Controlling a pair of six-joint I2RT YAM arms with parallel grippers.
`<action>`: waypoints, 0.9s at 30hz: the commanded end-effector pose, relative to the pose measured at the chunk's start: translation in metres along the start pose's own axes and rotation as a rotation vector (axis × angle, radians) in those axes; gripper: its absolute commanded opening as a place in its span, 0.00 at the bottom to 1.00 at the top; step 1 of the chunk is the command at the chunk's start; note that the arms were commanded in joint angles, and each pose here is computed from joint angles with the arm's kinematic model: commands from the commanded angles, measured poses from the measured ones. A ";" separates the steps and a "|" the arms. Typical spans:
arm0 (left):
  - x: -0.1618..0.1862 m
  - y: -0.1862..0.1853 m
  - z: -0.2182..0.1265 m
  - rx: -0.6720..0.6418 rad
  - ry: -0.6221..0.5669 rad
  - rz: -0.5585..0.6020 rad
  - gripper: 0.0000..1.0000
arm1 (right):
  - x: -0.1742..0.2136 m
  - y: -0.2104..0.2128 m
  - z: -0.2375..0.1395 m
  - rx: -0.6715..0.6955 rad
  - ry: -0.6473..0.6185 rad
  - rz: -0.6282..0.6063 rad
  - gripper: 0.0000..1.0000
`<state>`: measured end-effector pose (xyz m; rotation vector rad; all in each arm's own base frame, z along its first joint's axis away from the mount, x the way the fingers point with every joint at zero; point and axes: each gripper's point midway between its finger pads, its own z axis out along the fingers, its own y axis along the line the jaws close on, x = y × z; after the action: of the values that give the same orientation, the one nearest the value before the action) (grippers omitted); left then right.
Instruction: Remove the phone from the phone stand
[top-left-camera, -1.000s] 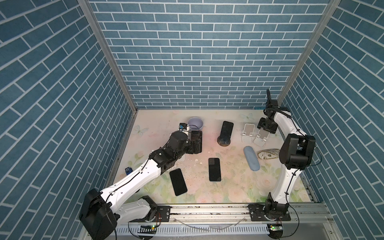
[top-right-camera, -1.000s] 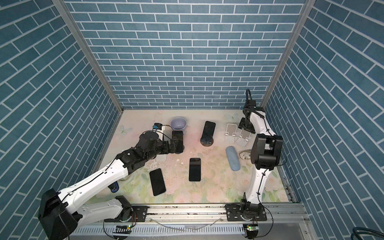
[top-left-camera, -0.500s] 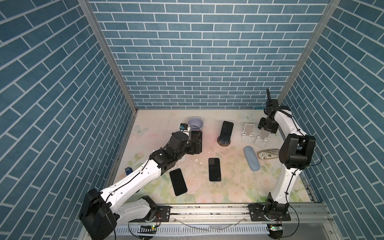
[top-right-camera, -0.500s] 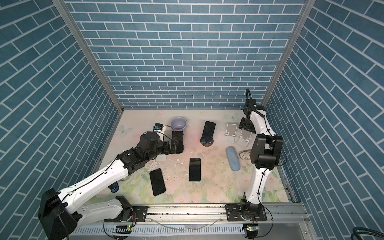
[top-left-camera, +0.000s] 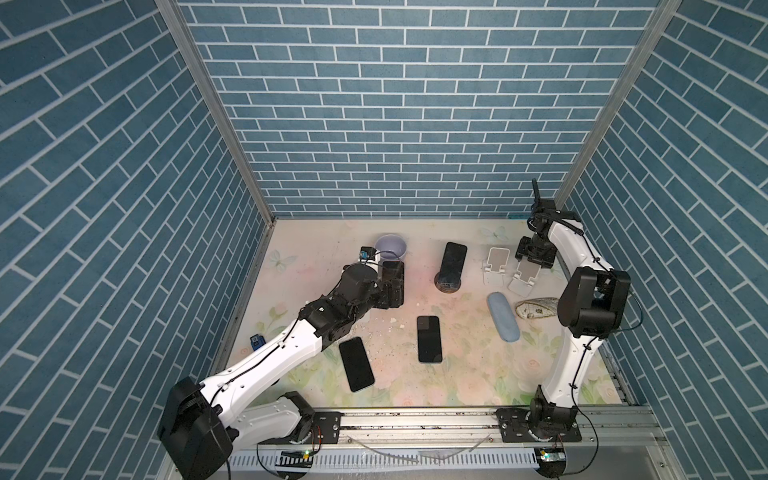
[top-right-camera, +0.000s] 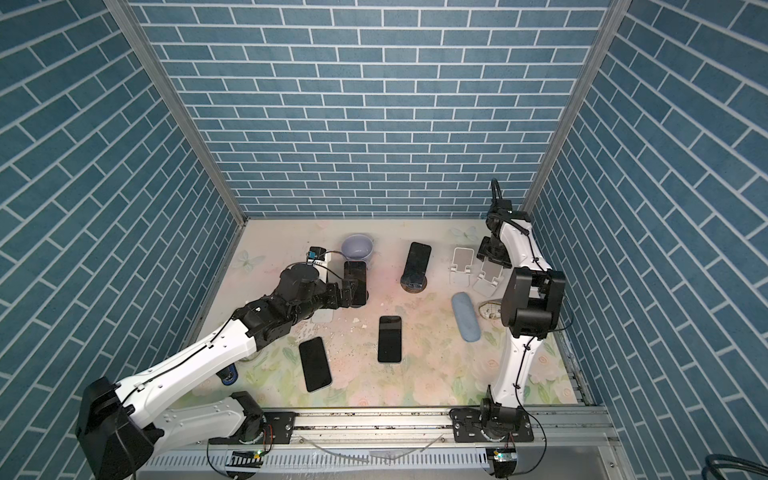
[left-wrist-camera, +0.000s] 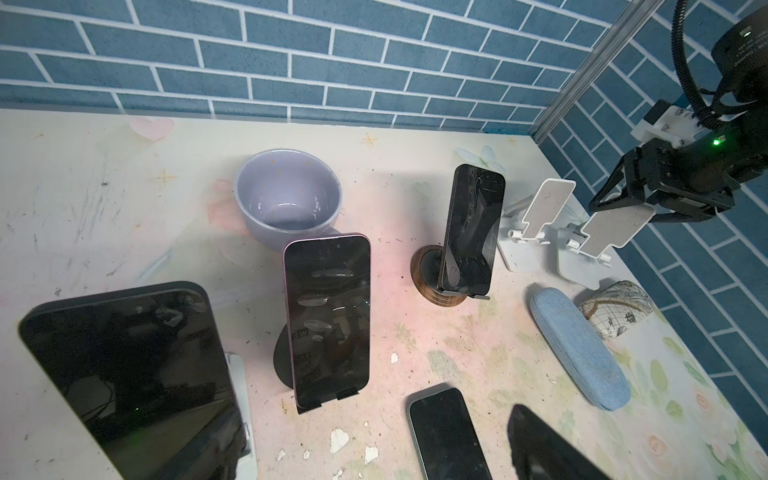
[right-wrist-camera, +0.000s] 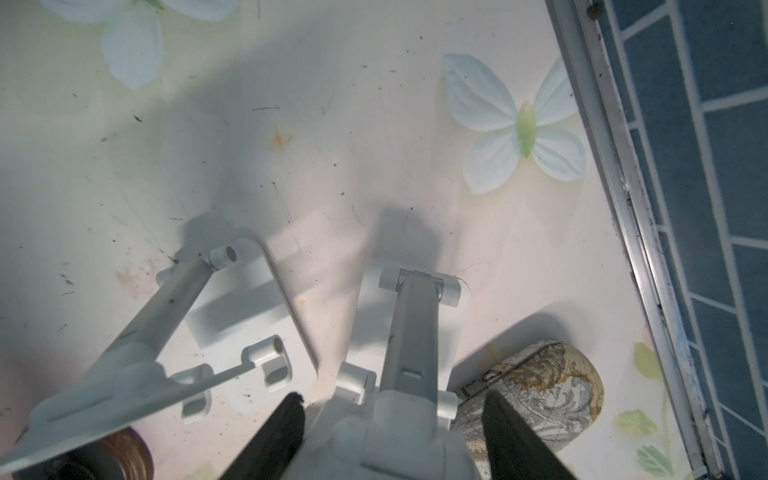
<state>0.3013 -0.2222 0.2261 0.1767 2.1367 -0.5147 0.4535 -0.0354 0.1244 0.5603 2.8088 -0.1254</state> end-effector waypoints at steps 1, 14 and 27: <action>-0.013 -0.005 -0.009 0.010 -0.034 0.020 1.00 | 0.003 0.002 -0.017 -0.027 -0.032 0.079 0.46; -0.009 -0.002 -0.015 0.004 -0.022 0.077 1.00 | 0.025 0.000 -0.010 0.109 -0.116 0.113 0.46; -0.009 0.000 -0.024 0.006 -0.034 0.070 1.00 | 0.038 0.002 -0.001 0.067 -0.128 0.134 0.60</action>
<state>0.2933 -0.2136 0.2427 0.2334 2.0896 -0.4871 0.4223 -0.0186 0.1038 0.6835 2.6902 -0.2408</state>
